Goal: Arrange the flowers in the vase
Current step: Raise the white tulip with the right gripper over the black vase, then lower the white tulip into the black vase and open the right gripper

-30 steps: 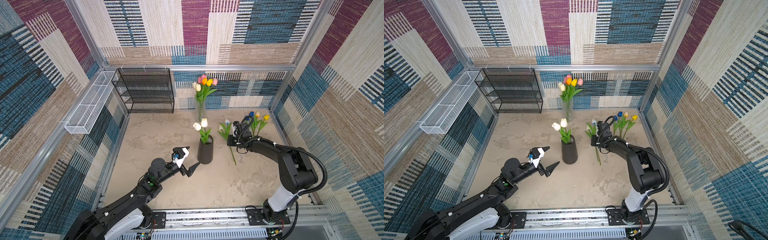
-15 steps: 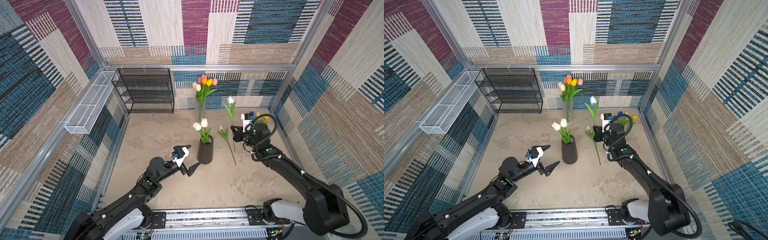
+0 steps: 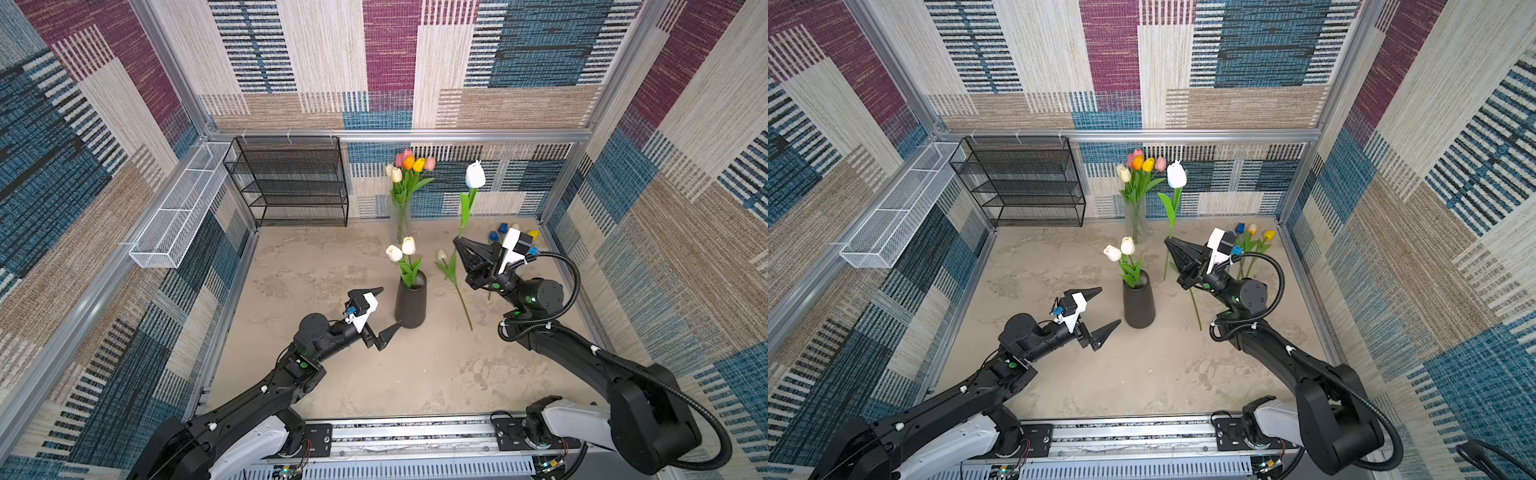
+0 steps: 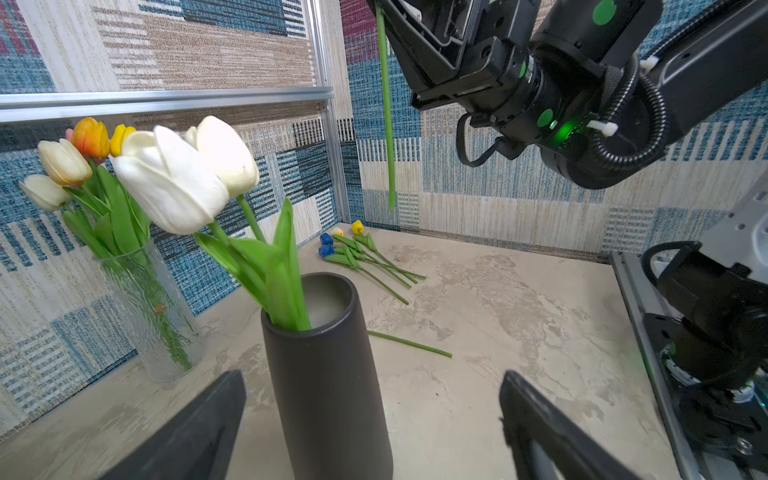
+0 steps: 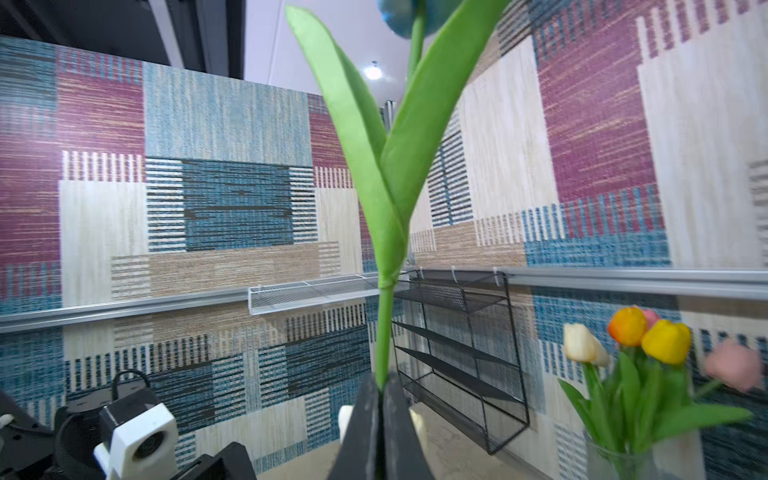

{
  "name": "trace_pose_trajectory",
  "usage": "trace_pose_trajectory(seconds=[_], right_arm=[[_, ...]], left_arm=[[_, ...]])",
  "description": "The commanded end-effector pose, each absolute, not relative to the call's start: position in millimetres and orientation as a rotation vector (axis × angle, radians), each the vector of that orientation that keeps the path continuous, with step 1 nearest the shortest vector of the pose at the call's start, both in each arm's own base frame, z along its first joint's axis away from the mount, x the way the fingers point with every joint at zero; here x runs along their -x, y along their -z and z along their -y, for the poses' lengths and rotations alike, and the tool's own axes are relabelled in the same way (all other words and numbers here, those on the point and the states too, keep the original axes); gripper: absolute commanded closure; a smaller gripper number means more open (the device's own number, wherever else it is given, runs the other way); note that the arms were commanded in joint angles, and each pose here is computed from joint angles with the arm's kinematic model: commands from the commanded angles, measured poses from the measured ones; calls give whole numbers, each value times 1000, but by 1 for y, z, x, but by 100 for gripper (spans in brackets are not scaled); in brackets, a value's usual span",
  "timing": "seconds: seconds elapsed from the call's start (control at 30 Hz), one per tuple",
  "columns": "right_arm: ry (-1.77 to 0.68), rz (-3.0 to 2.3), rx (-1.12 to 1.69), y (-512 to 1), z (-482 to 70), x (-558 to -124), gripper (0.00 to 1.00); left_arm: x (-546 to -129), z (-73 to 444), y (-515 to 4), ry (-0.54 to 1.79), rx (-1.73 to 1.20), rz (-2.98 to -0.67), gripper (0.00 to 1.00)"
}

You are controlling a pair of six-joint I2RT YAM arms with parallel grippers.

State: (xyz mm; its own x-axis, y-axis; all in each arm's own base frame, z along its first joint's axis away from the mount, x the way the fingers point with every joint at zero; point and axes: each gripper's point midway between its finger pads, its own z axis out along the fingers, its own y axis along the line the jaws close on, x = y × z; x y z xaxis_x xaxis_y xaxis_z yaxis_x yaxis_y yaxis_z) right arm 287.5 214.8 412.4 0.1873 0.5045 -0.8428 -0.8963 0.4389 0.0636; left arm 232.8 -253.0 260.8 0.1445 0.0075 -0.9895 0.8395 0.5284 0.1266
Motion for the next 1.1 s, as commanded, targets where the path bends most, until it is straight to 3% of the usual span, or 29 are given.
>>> trace_pose_trajectory(seconds=[0.0,0.47,1.07], right_arm=[[-1065,-760,530,-437,-216,-273,100],[-1073,-731,544,-411,-250,-301,100],[-1039,-895,624,-335,-270,-319,100]], left_arm=[[-230,254,-272,741,-822,-1256,2],[-236,255,-263,733,-814,-1286,2],[-240,254,-256,697,-818,-1302,2]])
